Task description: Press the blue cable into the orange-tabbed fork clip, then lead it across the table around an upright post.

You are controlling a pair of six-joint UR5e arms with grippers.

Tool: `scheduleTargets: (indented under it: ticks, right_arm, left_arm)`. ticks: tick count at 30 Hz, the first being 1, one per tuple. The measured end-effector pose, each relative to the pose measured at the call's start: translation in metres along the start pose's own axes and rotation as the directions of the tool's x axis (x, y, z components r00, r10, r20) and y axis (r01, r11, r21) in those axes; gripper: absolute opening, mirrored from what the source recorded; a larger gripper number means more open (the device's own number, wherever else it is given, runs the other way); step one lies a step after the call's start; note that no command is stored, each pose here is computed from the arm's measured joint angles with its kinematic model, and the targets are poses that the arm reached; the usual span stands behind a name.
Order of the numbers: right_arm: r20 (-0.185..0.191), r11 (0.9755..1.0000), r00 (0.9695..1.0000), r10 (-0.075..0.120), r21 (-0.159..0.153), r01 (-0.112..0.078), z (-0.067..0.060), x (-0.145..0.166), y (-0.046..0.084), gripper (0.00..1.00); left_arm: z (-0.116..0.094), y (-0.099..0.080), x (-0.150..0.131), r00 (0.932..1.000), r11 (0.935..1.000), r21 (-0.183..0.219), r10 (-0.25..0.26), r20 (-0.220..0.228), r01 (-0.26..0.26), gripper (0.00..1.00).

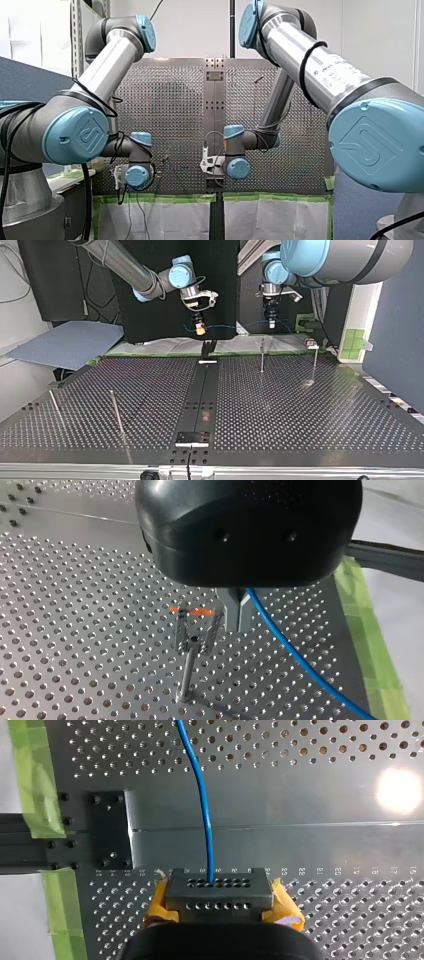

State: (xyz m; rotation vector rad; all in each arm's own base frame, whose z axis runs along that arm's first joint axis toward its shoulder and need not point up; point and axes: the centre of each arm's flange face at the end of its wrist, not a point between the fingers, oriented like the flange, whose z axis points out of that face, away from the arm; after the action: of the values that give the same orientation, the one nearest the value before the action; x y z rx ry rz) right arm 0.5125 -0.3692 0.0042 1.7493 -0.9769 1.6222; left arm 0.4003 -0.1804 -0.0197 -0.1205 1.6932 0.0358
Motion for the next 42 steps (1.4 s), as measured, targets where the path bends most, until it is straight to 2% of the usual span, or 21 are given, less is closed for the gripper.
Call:
scheduleTargets:
  ticks: [4,11,20,29,37,42]
  right_arm:
    - [-0.012,1.0,0.9999,0.001,0.002,-0.001,0.007,0.005,0.001,0.0]
    - [-0.018,1.0,0.9998,0.003,0.001,-0.003,0.021,0.004,0.01,0.0]
    - [0.012,1.0,0.9999,0.002,0.0,-0.002,0.033,-0.014,0.017,0.0]
    - [0.005,1.0,1.0,-0.008,0.005,0.008,0.041,-0.009,0.014,0.0]
    - [-0.003,0.9994,0.9999,-0.014,0.033,0.015,0.043,-0.007,0.005,0.0]
    - [-0.003,0.9989,0.9997,-0.023,0.041,0.023,0.043,-0.007,0.004,0.0]
  left_arm:
    - [0.016,-0.002,-0.005,0.9999,0.9999,0.008,-0.011,0.004,0.011,0.0]
    - [0.042,-0.005,-0.015,0.9986,0.9986,0.026,-0.047,0.026,0.047,0.0]
    - [0.057,0.004,-0.02,0.9958,0.9963,0.018,-0.085,0.034,0.084,0.0]
    - [0.064,0.013,-0.021,0.9944,0.9949,0.012,-0.101,0.033,0.101,0.0]
    - [0.078,0.019,-0.002,0.9953,0.9954,-0.007,-0.096,-0.013,0.096,0.0]
    - [0.086,0.023,0.015,0.9928,0.9934,-0.009,-0.115,-0.034,0.114,0.0]
